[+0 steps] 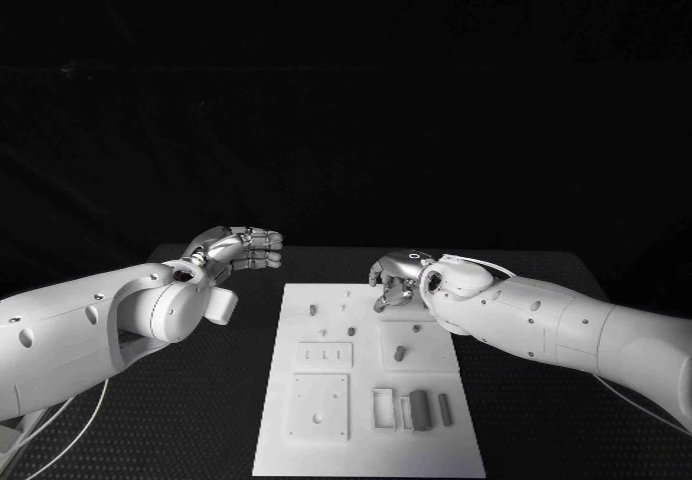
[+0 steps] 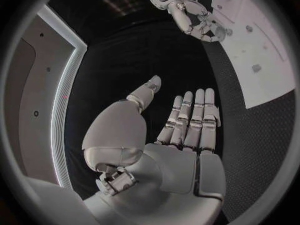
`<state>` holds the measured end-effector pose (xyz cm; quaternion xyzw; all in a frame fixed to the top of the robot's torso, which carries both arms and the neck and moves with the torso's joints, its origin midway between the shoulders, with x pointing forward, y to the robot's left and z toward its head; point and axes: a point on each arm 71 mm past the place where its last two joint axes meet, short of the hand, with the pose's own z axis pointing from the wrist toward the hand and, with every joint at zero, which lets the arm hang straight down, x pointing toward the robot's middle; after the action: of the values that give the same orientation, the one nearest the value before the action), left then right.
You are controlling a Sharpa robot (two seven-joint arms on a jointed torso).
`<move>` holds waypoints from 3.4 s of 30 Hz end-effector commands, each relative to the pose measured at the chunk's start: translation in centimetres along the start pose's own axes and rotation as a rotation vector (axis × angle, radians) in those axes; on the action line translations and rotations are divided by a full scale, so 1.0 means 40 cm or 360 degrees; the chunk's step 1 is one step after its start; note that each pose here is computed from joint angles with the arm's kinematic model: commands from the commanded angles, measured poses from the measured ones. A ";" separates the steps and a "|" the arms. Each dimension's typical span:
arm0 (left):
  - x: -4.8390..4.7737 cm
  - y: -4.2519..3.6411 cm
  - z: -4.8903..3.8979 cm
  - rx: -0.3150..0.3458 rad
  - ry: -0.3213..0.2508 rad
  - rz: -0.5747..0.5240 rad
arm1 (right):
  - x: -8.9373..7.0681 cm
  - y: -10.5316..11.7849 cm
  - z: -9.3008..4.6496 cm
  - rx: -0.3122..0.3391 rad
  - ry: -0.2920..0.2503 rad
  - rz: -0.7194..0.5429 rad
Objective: Assemble the parts on the task board
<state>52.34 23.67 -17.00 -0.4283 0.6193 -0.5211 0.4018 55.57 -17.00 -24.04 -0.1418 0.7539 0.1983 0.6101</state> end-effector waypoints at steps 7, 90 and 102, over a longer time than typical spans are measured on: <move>0.003 -0.004 -0.003 0.0011 0.0031 -0.0012 | 0.017 -0.012 -0.004 0.0033 0.0101 -0.0033; 0.000 -0.004 0.003 0.0010 0.0026 -0.0001 | -0.024 0.061 0.026 0.0149 -0.0248 -0.0036; 0.007 -0.005 0.009 0.0012 0.0036 -0.0001 | -0.029 0.094 0.041 0.0151 -0.0276 -0.0037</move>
<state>52.58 23.59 -17.06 -0.4274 0.6210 -0.5208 0.4007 55.51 -13.09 -22.88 -0.1051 0.7119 0.1732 0.6724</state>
